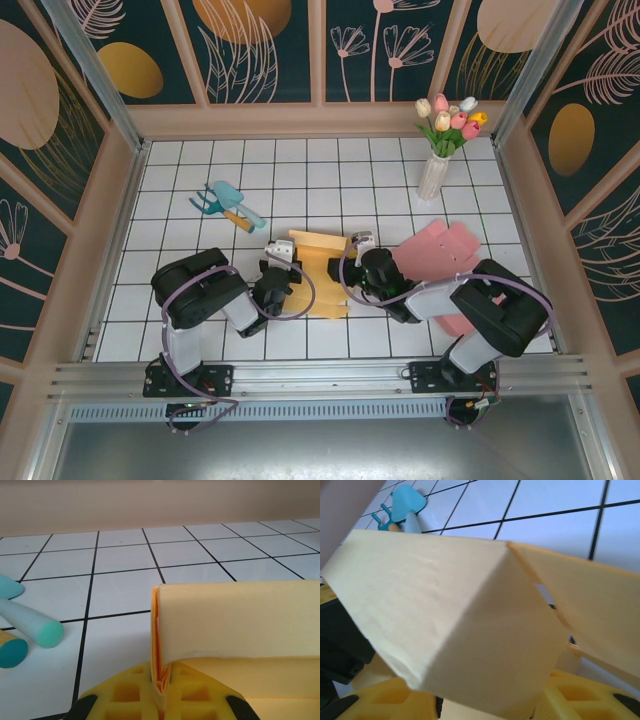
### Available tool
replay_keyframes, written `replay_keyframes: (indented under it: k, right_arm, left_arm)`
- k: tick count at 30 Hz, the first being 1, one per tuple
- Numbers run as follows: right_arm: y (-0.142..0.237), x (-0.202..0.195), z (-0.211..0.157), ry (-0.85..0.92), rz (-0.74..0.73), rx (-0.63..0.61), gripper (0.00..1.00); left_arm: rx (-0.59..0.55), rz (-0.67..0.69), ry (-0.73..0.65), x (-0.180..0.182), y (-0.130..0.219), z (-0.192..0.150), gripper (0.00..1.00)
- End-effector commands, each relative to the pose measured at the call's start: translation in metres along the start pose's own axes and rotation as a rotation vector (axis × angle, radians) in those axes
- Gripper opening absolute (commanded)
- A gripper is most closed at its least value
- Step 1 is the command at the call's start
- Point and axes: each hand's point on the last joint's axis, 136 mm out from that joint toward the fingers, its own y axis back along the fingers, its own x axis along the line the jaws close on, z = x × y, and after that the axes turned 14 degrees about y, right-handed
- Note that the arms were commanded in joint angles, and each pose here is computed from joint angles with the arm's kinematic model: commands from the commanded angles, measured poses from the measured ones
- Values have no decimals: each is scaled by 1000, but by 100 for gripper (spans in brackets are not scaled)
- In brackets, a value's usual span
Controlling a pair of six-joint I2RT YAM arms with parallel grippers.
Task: Fold the paper box
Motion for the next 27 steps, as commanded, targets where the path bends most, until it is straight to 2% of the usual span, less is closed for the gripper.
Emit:
replay_keyframes:
  k: [1,8,15,23,24,27]
  right_arm:
    - [-7,12,8,26,42,-14,48]
    - [15,18,1,138,24,61,48]
    - [67,15,14,283,-84,157,49]
    - [131,-36,69,600,-384,75,49]
    - [132,-39,73,631,-386,58,48]
    - [121,-38,65,707,-271,68,47]
  left_arm:
    - [28,5,-12,1,0,-7,0]
    - [7,47,-64,11,5,0,0]
    - [-4,49,-146,19,17,8,0]
    - [-5,-23,-183,16,28,8,0]
    - [-7,-27,-185,16,29,8,0]
    - [-15,-23,-194,18,30,9,0]
